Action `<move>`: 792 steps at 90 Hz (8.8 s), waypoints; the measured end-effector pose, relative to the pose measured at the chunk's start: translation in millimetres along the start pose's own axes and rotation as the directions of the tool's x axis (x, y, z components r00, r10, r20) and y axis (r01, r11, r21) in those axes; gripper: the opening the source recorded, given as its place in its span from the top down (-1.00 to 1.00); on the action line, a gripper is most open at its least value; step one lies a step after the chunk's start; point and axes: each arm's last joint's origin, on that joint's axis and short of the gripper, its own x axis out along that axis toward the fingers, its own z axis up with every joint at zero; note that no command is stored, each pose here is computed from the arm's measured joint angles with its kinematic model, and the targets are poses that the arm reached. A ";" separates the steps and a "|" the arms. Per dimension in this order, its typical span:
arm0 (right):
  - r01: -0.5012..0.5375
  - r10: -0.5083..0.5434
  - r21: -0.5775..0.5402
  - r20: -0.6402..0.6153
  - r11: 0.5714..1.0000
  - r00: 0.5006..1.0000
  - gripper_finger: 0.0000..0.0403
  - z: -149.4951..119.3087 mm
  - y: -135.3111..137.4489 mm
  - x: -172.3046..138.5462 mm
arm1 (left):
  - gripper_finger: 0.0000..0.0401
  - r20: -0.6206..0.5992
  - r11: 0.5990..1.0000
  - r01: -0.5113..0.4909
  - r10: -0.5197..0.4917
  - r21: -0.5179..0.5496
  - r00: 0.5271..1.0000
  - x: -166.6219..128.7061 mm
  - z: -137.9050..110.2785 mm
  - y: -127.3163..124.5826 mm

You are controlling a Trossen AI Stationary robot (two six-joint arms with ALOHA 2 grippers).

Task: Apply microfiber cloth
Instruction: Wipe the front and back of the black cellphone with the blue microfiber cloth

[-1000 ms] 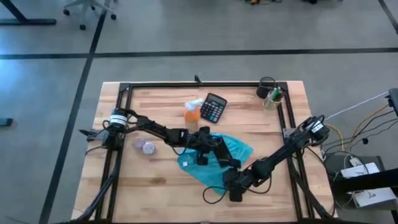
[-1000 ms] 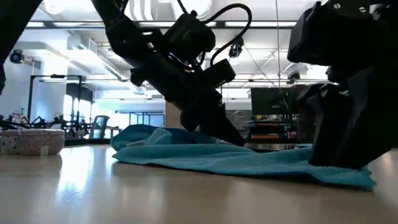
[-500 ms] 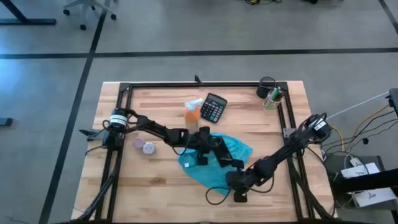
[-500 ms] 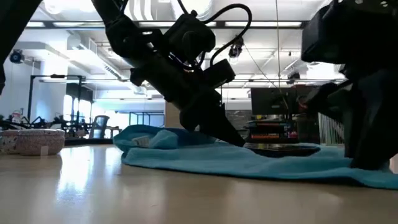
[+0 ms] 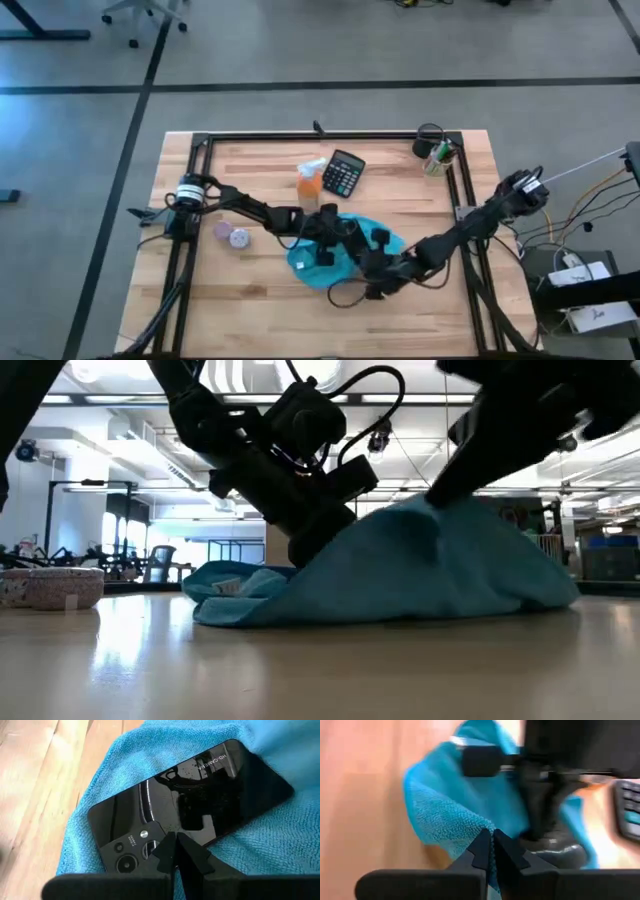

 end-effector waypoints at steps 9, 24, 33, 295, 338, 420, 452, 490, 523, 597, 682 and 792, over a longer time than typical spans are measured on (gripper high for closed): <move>0.062 -0.061 0.001 -0.054 0.998 0.997 1.00 -7.2 -13.4 14.3 | 1.00 0.000 1.000 0.002 -0.002 0.004 1.000 -0.1 0.1 -0.3; 0.139 -0.134 0.020 -0.144 0.990 0.980 1.00 -23.2 -27.5 42.8 | 1.00 -0.004 1.000 0.006 -0.006 0.005 1.000 -0.8 0.1 -0.4; 0.170 -0.163 0.023 -0.193 0.985 0.968 1.00 -33.6 -29.3 58.7 | 1.00 -0.006 1.000 0.006 -0.006 0.005 1.000 -1.0 0.0 -0.6; 0.320 -0.322 0.275 -0.039 0.907 0.946 1.00 -47.0 -6.6 65.4 | 1.00 -0.009 0.994 -0.099 0.099 0.048 0.995 4.2 -10.7 32.0; 0.272 -0.325 0.368 0.091 0.889 0.941 1.00 -76.4 21.8 43.7 | 1.00 -0.023 0.995 -0.089 0.090 0.049 0.996 4.2 -12.2 31.5; 0.219 -0.312 0.380 0.203 0.899 0.928 1.00 -92.3 23.9 86.4 | 1.00 -0.013 0.998 -0.065 0.065 0.026 0.998 4.6 -12.2 30.0; 0.139 -0.200 0.318 0.168 0.938 0.965 1.00 -106.0 52.8 46.4 | 1.00 -0.023 0.998 -0.065 0.066 0.026 0.998 4.6 -13.1 30.0; 0.359 -0.418 0.359 0.099 0.862 0.903 1.00 -104.2 17.3 57.7 | 1.00 -0.012 0.998 -0.070 0.070 0.008 0.997 4.6 -12.1 29.7; 0.319 -0.364 0.293 0.111 0.901 0.925 1.00 -81.6 0.9 76.6 | 1.00 -0.012 0.998 -0.069 0.069 0.008 0.998 4.6 -12.1 29.9; 0.381 -0.453 0.461 0.050 0.801 0.890 1.00 -99.0 1.0 68.2 | 1.00 -0.014 0.998 -0.067 0.067 0.007 0.998 4.6 -12.3 30.1; 0.219 -0.334 0.442 0.202 0.870 0.921 1.00 -88.2 14.6 93.3 | 1.00 -0.022 0.997 -0.074 0.074 -0.001 0.997 4.6 -13.2 30.9; 0.035 -0.057 0.266 0.073 0.963 0.996 1.00 -114.5 64.3 11.1 | 1.00 -0.048 0.997 -0.080 0.080 -0.003 0.996 4.4 -15.7 33.3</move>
